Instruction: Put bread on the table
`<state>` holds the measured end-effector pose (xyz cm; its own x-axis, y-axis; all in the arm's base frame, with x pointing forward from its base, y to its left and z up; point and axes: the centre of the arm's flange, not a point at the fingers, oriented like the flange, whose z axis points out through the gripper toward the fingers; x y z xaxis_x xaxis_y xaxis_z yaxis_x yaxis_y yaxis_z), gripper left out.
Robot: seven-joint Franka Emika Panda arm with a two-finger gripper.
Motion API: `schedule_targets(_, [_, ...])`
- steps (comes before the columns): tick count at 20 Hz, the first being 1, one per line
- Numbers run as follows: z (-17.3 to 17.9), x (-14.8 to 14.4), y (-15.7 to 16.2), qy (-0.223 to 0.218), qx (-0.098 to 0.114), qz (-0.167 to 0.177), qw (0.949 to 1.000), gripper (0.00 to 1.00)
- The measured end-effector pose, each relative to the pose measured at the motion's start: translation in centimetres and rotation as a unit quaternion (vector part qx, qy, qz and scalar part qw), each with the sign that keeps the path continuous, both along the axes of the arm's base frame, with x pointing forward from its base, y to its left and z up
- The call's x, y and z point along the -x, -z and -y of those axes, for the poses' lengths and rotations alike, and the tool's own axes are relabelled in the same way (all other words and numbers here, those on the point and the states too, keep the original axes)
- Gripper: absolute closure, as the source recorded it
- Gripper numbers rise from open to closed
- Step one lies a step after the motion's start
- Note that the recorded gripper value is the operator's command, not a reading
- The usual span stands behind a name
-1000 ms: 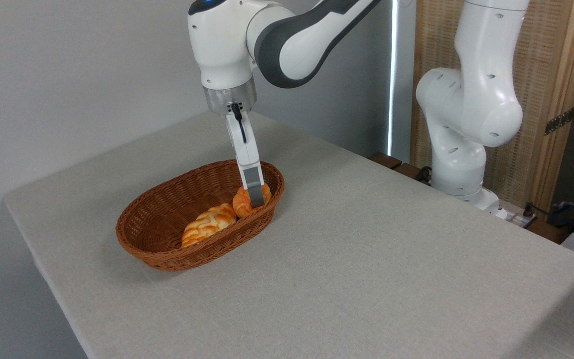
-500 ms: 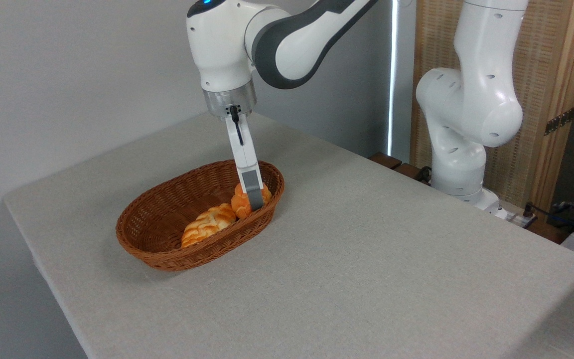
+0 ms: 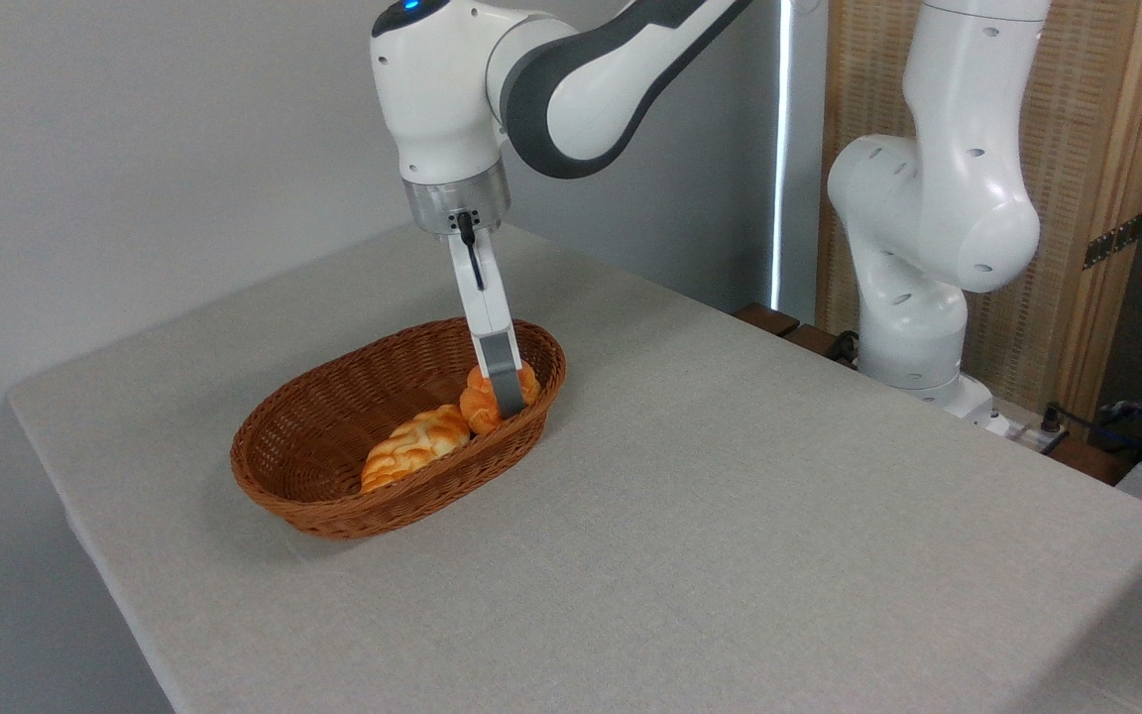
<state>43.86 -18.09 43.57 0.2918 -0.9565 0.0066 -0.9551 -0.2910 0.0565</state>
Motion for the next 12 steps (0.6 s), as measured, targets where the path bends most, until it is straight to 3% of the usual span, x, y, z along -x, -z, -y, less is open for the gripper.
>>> schedule_targets(12, [0.02, -0.05, -0.16, 0.0, 0.001, 0.002, 1.0, 0.65])
